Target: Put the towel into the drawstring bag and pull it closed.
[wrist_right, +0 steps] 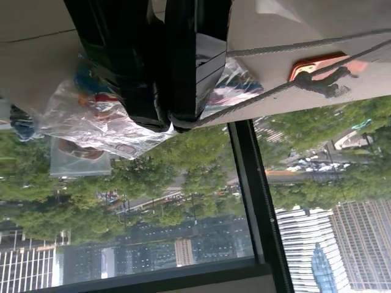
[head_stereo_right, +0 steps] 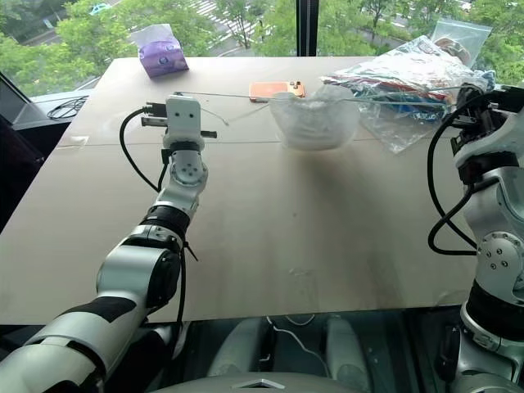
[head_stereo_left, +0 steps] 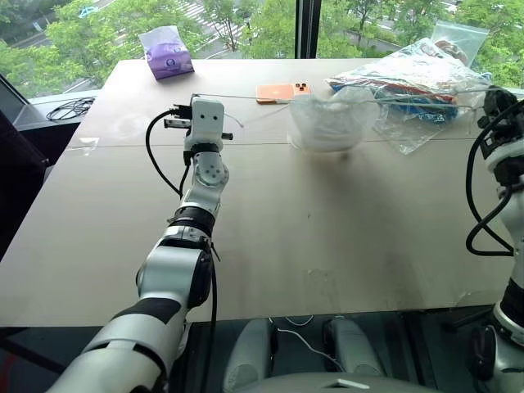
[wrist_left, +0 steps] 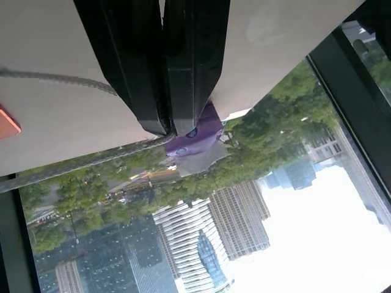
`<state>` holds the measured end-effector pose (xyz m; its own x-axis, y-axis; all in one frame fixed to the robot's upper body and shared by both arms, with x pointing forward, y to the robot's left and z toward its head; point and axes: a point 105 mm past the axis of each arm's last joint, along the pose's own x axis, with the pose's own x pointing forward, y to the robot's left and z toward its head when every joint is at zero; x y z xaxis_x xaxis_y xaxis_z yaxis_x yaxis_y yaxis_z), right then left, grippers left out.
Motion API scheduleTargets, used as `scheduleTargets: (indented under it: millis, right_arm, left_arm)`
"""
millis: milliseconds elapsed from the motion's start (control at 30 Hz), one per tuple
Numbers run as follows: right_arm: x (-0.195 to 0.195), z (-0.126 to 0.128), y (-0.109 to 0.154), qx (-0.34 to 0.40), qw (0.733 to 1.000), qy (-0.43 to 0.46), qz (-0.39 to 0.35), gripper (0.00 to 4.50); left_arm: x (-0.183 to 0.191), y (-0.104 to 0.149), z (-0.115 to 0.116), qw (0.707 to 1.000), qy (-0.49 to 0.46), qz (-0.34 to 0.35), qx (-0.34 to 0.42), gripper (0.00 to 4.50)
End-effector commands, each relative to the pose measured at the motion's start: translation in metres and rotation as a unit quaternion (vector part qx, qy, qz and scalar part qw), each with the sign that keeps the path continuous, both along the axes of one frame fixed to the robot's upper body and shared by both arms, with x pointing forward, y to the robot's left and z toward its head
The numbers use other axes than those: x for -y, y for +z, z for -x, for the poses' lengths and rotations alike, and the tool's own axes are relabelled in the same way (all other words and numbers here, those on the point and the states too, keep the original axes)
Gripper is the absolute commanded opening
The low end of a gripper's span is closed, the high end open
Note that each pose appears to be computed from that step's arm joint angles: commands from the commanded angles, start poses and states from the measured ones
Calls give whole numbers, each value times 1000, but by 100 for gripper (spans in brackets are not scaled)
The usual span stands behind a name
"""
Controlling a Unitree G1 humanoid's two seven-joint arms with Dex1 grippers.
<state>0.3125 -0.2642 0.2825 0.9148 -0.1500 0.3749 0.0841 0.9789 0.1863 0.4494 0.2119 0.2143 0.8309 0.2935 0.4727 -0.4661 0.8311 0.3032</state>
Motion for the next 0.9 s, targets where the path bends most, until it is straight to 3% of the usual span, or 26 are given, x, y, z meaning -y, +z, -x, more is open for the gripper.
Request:
scheduleTargets:
  millis: [33,333,700,800,900]
  right_arm:
    - [27,12,14,38,997,-67,-15,0]
    - [48,10,-2,7,992,-122,-29,0]
    - [101,32,-20,-15,956,-276,-94,0]
    - [87,20,-22,-23,969,-228,-91,0]
    - [18,-8,-31,-68,996,-33,-43,0]
  left_arm:
    - [-22,12,5,999,41,15,20,5]
    - [-58,10,14,993,110,26,17,5]
    - [-98,4,27,983,176,46,6,5]
    - [-89,2,21,988,133,72,8,5]
    - [-45,3,5,994,-22,107,9,5]
